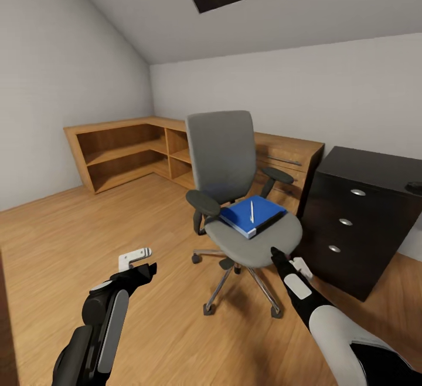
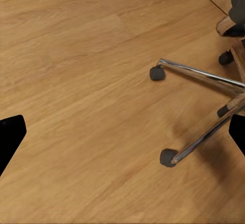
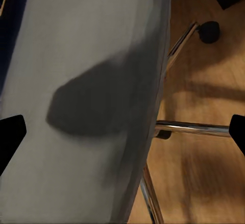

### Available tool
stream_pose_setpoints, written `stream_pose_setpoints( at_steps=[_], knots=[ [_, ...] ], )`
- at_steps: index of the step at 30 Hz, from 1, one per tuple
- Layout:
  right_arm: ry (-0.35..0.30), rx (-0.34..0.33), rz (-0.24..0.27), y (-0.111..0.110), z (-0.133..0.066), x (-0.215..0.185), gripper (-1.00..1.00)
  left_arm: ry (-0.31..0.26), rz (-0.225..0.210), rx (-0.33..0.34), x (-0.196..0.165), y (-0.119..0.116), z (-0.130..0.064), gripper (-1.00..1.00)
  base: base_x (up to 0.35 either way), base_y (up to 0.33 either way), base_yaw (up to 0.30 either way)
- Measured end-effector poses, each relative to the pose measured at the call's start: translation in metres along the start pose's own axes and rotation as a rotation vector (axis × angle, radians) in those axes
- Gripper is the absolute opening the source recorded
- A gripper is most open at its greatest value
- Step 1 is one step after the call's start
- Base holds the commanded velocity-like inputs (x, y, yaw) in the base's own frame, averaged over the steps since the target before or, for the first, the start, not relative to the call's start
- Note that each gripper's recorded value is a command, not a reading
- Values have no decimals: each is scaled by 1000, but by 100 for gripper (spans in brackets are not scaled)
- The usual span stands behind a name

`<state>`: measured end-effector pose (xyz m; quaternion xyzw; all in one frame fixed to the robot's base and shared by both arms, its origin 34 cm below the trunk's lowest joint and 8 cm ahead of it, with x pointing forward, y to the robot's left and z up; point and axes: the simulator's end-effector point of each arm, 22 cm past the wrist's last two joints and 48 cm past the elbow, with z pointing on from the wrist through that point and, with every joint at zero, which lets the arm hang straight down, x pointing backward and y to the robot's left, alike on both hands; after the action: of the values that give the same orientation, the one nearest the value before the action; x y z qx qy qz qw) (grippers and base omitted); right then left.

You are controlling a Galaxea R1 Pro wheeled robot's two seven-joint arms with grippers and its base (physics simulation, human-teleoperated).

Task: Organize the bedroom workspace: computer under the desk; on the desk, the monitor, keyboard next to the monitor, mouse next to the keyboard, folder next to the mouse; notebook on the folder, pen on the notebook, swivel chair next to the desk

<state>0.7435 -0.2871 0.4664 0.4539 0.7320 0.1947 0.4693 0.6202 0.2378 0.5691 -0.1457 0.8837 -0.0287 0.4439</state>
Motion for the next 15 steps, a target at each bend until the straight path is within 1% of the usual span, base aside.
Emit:
stream_pose_setpoints(
  at_steps=[10, 15],
  knots=[
    [-4, -5, -2, 2, 0, -2, 100, 11, 10, 6, 5, -4, 2, 100, 298, 0, 1],
    [-5, -9, -2, 4, 0, -3, 100, 12, 10, 6, 5, -4, 2, 100, 263, 0, 0]
  ],
)
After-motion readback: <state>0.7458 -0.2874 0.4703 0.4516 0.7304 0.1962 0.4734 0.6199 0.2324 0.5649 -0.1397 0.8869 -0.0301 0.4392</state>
